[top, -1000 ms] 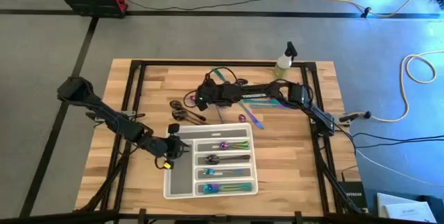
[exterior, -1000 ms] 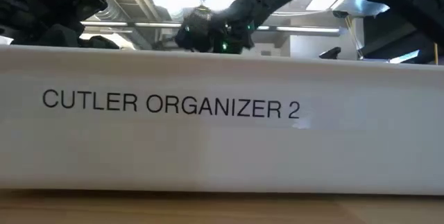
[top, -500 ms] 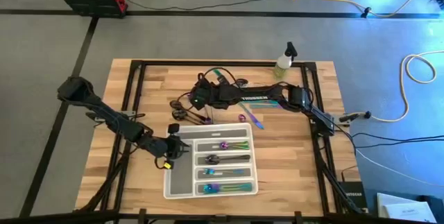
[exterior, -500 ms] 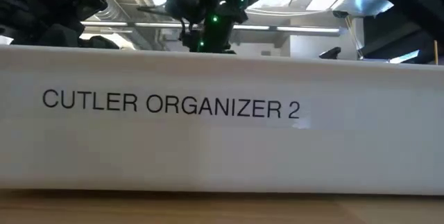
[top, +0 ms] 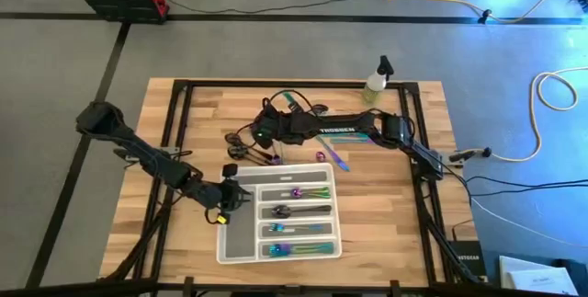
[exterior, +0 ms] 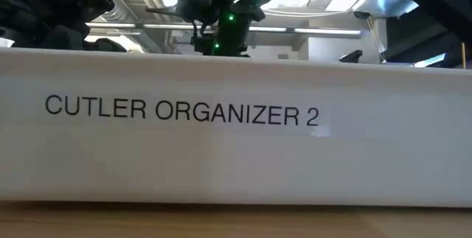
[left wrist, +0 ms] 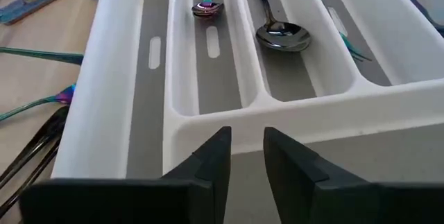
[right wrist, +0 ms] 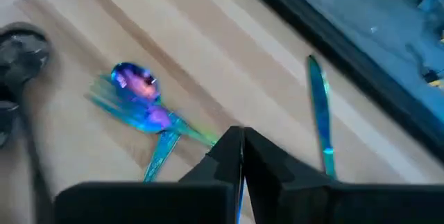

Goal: Sort silverware
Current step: Put the blue fork into the white silverware tray

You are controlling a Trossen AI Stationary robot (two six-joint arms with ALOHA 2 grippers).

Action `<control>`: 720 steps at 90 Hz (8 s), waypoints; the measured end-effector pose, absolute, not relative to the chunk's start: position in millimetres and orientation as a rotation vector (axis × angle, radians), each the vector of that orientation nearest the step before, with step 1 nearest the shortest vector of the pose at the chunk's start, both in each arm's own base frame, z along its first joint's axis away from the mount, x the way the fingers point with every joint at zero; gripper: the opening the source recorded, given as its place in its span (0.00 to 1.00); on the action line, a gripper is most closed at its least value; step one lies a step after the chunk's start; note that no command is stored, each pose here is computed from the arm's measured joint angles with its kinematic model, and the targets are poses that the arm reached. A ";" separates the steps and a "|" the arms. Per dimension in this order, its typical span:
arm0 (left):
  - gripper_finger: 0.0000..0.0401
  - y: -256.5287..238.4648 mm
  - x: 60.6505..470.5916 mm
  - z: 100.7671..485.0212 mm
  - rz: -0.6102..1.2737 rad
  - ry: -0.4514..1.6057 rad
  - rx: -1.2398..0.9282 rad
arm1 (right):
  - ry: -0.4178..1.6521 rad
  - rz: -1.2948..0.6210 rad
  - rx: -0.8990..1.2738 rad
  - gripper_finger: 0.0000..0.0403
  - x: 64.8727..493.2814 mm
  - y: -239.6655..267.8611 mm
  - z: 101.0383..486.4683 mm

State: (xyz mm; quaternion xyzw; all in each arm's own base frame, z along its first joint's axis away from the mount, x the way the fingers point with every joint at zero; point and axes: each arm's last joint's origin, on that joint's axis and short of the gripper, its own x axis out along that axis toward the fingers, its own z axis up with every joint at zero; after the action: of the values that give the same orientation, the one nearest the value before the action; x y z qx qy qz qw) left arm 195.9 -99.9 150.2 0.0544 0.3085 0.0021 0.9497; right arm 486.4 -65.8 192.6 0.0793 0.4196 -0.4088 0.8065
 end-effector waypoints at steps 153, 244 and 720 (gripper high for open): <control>0.18 -99.9 195.9 150.1 0.005 0.628 0.110 | 0.988 -0.844 0.239 0.24 480.6 -52.3 186.4; 0.18 -100.5 196.5 151.1 -0.001 0.615 0.112 | 1.051 -0.935 0.542 0.31 469.4 0.1 176.3; 0.18 -97.5 191.7 144.9 -0.062 0.694 0.355 | 1.269 0.017 -0.006 0.00 445.6 241.7 164.5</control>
State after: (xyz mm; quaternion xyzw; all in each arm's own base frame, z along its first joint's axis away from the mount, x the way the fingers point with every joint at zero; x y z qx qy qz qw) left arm 191.7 -97.5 144.9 0.1728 0.3381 -0.0303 0.9246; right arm 445.6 241.7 164.5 -0.0030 0.5929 0.0078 0.8052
